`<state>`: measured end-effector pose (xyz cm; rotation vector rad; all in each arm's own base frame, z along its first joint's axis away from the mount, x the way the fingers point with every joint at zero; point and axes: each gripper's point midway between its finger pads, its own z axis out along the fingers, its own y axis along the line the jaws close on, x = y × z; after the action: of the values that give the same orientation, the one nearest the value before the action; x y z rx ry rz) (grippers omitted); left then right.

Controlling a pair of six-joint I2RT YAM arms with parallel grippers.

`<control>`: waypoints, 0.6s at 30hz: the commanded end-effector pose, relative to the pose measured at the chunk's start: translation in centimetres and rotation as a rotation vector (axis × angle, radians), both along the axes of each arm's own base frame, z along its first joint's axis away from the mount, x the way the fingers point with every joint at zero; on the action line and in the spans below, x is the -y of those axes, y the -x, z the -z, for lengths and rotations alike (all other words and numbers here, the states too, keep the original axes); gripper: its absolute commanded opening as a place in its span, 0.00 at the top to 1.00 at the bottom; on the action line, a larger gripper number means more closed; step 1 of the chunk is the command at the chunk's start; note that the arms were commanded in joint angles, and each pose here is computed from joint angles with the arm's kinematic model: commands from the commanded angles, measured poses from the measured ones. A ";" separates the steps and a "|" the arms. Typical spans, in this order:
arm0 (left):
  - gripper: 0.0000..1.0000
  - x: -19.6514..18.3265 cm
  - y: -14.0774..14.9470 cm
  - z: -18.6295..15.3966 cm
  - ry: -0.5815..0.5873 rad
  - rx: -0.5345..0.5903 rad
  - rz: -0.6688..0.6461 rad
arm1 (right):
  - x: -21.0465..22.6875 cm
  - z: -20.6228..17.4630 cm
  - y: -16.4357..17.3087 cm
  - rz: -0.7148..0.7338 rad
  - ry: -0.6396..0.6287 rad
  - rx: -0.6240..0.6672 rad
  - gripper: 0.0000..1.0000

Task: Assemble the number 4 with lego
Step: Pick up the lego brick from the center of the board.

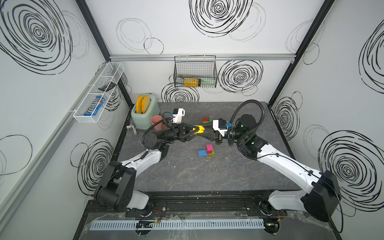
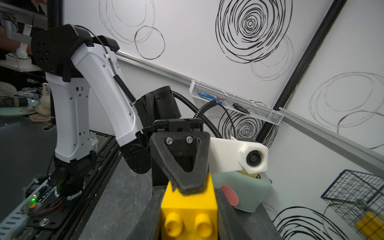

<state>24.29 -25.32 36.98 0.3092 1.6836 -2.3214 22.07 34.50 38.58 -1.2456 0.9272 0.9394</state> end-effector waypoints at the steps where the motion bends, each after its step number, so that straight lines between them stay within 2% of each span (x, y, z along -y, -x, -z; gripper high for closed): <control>1: 0.84 -0.2 1.4 -0.3 0.013 0.095 0.019 | 0.2 -1.8 0.4 0.011 -0.024 0.019 0.84; 4: 0.54 -1.0 -0.6 1.1 -0.021 0.085 -0.088 | 0.4 -1.2 -1.7 0.119 0.000 -0.036 0.92; 6: 0.47 -2.2 -3.2 3.2 -0.108 0.076 -0.241 | 0.5 0.1 -3.4 0.196 0.033 -0.107 0.95; 7: 0.44 -2.7 -4.6 4.4 -0.177 0.082 -0.326 | 0.5 0.8 -4.2 0.229 0.045 -0.147 0.97; 8: 0.39 -3.6 -6.2 6.0 -0.298 0.097 -0.442 | 0.6 1.6 -5.2 0.272 0.055 -0.200 0.99; 9: 0.31 -4.8 -7.5 8.2 -0.479 0.075 -0.558 | 0.6 2.6 -6.1 0.309 0.069 -0.254 1.00; 11: 0.24 -7.9 -9.0 8.6 -0.744 0.188 -0.803 | 0.6 4.5 -7.8 0.378 0.089 -0.357 1.00; 12: 0.22 -9.6 -9.3 8.2 -0.825 0.224 -0.910 | 0.3 5.7 -8.4 0.392 0.104 -0.403 1.00; 14: 0.15 -12.8 -9.2 7.8 -0.907 0.237 -1.066 | -0.6 8.3 -9.7 0.432 0.148 -0.536 1.00; 16: 0.04 -15.5 -8.8 8.3 -1.003 0.240 -1.181 | -2.0 11.0 -10.3 0.442 0.220 -0.648 1.00; 18: 0.04 -18.2 -8.2 10.3 -1.127 0.188 -1.251 | -3.9 14.2 -10.4 0.467 0.319 -0.738 1.00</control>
<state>32.51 -13.51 33.77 -0.1858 1.7859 -0.9040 32.45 36.98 28.82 -0.9190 1.6638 0.8949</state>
